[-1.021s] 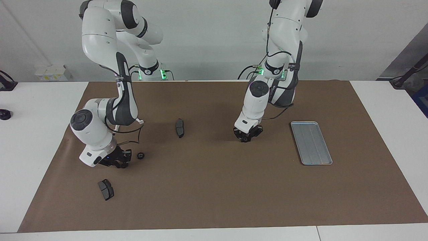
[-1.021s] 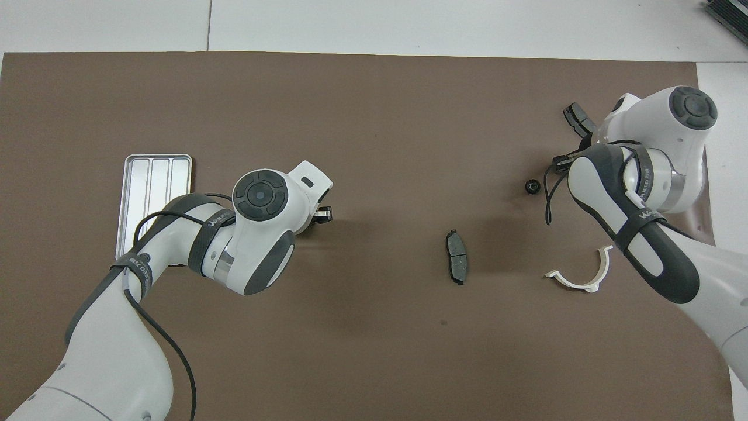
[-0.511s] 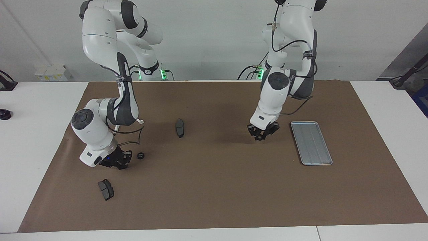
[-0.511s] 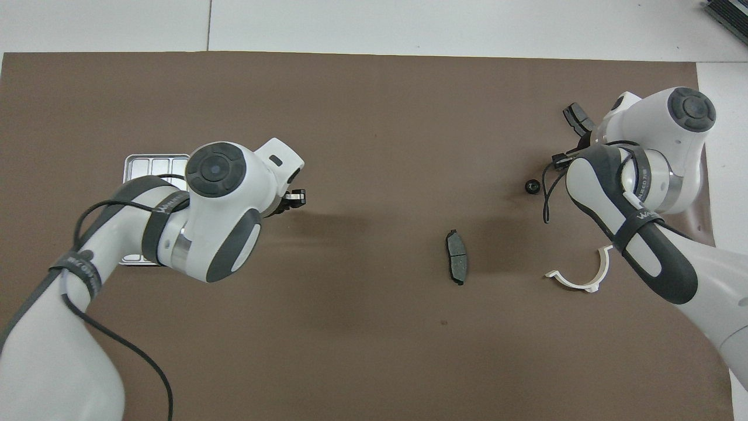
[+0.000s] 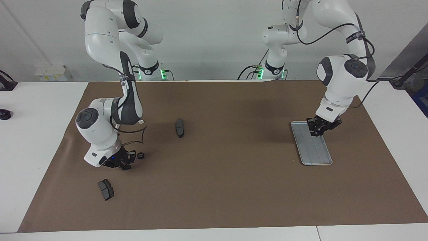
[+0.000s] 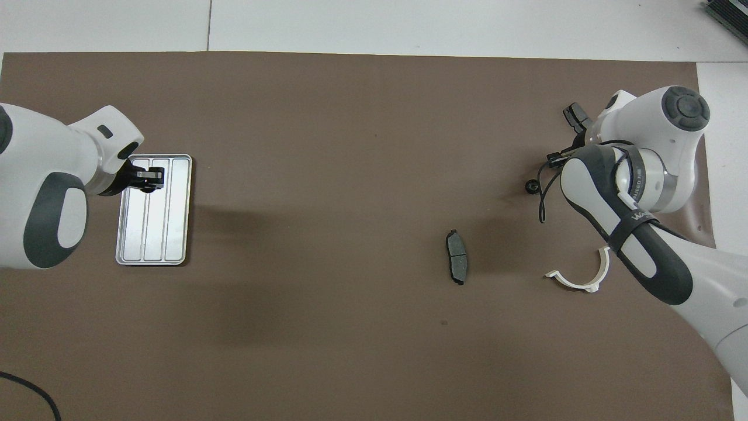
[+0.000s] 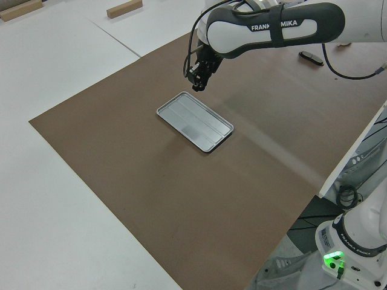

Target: Pick bearing gear from pile to tray

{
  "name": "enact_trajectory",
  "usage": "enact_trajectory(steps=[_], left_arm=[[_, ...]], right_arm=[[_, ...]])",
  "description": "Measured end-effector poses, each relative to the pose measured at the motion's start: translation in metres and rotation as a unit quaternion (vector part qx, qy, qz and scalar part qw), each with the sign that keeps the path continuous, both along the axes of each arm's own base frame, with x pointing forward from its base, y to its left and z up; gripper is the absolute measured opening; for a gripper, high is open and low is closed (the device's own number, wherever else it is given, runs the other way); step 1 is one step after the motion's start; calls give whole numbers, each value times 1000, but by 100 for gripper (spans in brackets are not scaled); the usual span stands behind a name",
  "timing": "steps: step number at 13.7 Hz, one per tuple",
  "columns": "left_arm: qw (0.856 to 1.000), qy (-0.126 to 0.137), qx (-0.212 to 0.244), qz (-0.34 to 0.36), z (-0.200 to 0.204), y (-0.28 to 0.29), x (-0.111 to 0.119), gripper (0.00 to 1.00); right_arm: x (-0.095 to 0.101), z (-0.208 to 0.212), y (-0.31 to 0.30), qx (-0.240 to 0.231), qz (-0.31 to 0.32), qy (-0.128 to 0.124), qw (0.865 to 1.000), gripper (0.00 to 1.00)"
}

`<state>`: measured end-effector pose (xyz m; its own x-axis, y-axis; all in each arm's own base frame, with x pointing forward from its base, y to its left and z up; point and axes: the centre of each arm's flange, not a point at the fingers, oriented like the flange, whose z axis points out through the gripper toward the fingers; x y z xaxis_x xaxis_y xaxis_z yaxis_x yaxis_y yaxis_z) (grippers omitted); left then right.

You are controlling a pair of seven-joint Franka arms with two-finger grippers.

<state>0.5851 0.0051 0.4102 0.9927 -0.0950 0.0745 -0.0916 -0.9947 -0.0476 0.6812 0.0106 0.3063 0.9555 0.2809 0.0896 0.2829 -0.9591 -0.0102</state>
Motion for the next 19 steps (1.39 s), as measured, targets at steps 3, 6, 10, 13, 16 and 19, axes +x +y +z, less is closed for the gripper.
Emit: enact_trajectory(steps=[3, 6, 10, 13, 16, 19], left_arm=[[1000, -4, 1, -8, -38, 19, -22, 35], [1000, 18, -4, -3, -72, 3, -51, 35], [1000, 22, -6, 10, -90, -19, -67, 35], [1000, -1, -8, 12, -91, -18, -66, 35], [999, -37, -11, 12, -76, -18, -52, 65], [998, -57, -11, 13, -49, -18, -34, 99]], right_arm=[[3, 39, 90, 4, 65, -30, 997, 25], [-26, 59, 222, 22, 85, -47, 995, 25], [-81, 67, 352, 57, 60, -64, 995, 25], [-111, 59, 402, 70, 69, -68, 993, 25], [-131, 37, 428, 70, 68, -55, 994, 25], [-126, 33, 422, 67, 61, -54, 994, 54]])
